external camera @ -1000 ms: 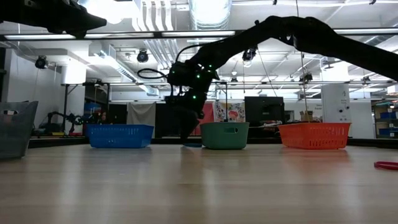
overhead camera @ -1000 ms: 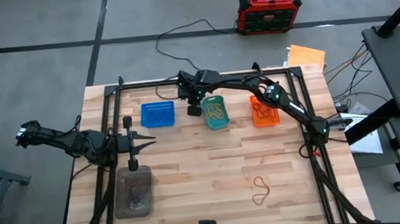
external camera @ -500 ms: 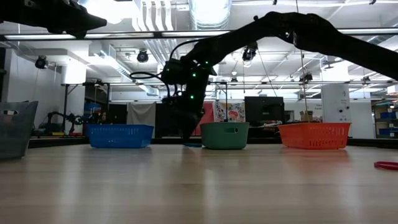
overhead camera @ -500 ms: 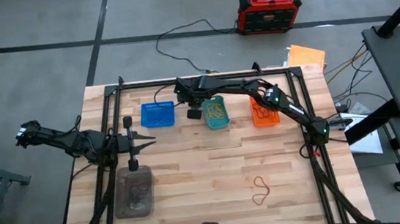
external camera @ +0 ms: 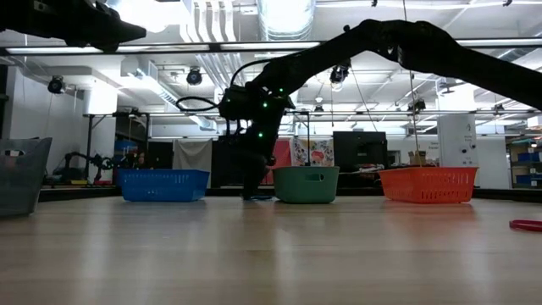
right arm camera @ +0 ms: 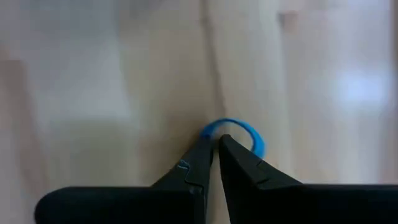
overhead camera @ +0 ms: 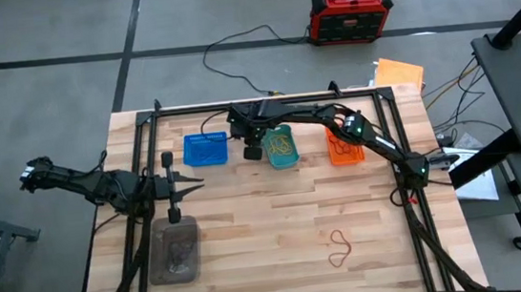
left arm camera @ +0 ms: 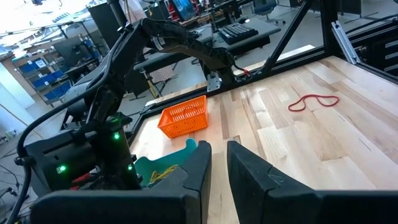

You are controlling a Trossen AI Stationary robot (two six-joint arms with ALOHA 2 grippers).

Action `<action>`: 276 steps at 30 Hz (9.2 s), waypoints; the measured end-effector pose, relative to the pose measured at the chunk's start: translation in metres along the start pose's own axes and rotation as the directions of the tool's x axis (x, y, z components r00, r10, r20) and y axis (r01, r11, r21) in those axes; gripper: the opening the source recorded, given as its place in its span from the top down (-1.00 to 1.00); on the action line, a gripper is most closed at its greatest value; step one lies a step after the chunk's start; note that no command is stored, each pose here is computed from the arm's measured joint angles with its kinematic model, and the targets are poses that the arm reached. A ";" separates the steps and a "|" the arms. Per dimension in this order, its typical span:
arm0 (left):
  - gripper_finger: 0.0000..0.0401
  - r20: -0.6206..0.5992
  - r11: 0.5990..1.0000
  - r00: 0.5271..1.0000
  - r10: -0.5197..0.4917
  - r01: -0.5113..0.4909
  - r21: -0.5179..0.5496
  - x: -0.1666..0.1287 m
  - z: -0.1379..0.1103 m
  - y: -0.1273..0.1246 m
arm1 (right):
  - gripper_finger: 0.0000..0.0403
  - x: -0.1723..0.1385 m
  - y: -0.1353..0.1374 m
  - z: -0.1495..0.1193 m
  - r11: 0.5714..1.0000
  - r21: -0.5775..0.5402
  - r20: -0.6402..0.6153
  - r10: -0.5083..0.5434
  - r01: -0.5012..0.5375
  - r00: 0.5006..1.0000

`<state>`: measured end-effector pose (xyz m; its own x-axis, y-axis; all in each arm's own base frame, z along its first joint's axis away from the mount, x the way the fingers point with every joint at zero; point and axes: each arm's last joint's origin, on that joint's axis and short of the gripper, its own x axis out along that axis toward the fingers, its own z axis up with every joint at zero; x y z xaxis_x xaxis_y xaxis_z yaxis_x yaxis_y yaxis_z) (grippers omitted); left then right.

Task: Sort rubber bands into baskets
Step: Put the top blue rubber band into the blue bin, then put the red rubber band into the orange bin

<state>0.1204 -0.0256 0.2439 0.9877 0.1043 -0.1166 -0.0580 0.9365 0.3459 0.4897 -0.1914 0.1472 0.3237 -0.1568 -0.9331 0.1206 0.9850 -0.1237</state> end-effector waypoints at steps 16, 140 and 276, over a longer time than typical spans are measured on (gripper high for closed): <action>0.82 -0.005 1.000 1.000 -0.002 0.002 0.000 0.001 0.000 0.000 | 0.87 -0.029 0.009 0.009 0.988 -0.096 0.078 0.130 -0.123 0.988; 1.00 -0.150 0.972 0.965 -0.215 0.196 -0.131 0.043 -0.021 -0.031 | 0.71 -0.090 0.167 0.003 0.805 -0.441 0.663 0.591 -0.398 0.460; 0.27 -0.251 0.922 0.940 0.232 -0.295 -0.252 0.039 -0.049 0.075 | 0.00 -0.105 0.326 -0.225 0.733 0.665 -0.427 0.214 0.145 0.878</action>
<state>0.1477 0.0655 0.2195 0.8781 0.3994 -0.2633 -0.3813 0.9168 0.1189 0.2837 0.1624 0.1291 -0.0908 0.1038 -0.9904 0.7590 0.6511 -0.0014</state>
